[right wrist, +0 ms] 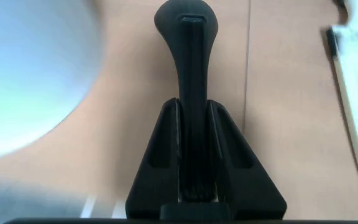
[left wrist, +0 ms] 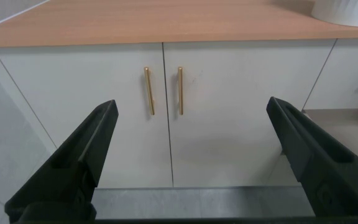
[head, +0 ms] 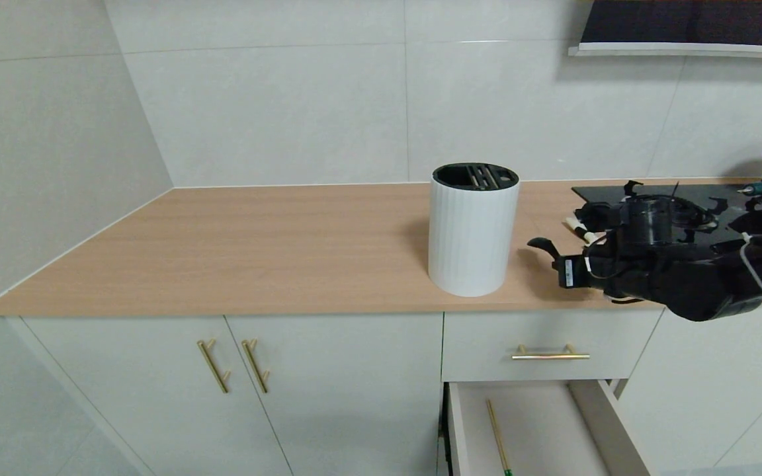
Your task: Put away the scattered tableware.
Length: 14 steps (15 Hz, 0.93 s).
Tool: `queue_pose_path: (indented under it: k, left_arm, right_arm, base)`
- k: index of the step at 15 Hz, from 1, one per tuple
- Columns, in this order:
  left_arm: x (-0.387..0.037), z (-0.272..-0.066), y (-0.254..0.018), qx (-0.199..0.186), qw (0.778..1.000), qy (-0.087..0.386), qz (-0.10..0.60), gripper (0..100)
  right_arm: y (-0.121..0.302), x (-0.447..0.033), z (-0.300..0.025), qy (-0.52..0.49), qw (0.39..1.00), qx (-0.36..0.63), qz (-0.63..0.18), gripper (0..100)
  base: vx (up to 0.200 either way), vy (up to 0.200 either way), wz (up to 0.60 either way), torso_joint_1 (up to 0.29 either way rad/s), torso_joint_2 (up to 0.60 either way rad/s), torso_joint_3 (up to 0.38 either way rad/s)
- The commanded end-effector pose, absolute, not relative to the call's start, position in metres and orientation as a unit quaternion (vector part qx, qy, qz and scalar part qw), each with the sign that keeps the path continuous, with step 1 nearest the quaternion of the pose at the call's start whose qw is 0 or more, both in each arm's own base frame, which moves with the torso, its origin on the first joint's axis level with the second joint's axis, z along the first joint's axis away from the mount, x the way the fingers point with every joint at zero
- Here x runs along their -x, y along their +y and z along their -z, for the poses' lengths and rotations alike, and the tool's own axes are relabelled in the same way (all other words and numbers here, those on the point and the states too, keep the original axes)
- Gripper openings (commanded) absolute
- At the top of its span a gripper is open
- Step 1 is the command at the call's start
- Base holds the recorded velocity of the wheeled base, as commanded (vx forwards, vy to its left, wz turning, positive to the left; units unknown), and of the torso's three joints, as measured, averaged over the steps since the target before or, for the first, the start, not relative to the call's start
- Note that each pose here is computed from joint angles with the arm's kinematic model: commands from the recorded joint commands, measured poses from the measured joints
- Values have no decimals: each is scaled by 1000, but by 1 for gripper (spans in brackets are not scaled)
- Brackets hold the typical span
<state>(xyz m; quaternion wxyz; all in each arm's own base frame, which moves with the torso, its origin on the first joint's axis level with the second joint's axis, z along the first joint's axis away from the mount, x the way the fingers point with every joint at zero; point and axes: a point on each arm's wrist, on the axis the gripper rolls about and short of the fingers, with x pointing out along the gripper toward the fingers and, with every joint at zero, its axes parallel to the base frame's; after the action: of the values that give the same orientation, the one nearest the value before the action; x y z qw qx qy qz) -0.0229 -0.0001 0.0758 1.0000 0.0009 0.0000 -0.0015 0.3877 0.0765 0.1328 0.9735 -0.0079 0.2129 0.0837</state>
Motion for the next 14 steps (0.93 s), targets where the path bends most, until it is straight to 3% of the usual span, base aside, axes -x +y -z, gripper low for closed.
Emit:
queue_pose_path:
  k: [1, 6, 10, 14]
  left_arm:
    - [23, -76, 0, -1, 1000, 0, 2, 100]
    - [23, -76, 0, -1, 1000, 0, 2, 100]
    - [23, -76, 0, -1, 1000, 0, 2, 100]
    - [23, -76, 0, -1, 1000, 0, 2, 100]
  right_arm:
    - [78, -330, -176, 193, 976, 0, -100, 0]
    - [68, -256, -200, 244, 964, -18, -105, 0]
    - [56, -207, -192, 297, 947, -14, -119, 0]
    - [54, -199, -176, 325, 939, -10, -116, 0]
  base:
    - [0, 0, 0, 0, 0, 0]
    - [0, 0, 0, 0, 0, 0]
    - [0, 0, 0, 0, 0, 0]
    - [0, 0, 0, 0, 0, 0]
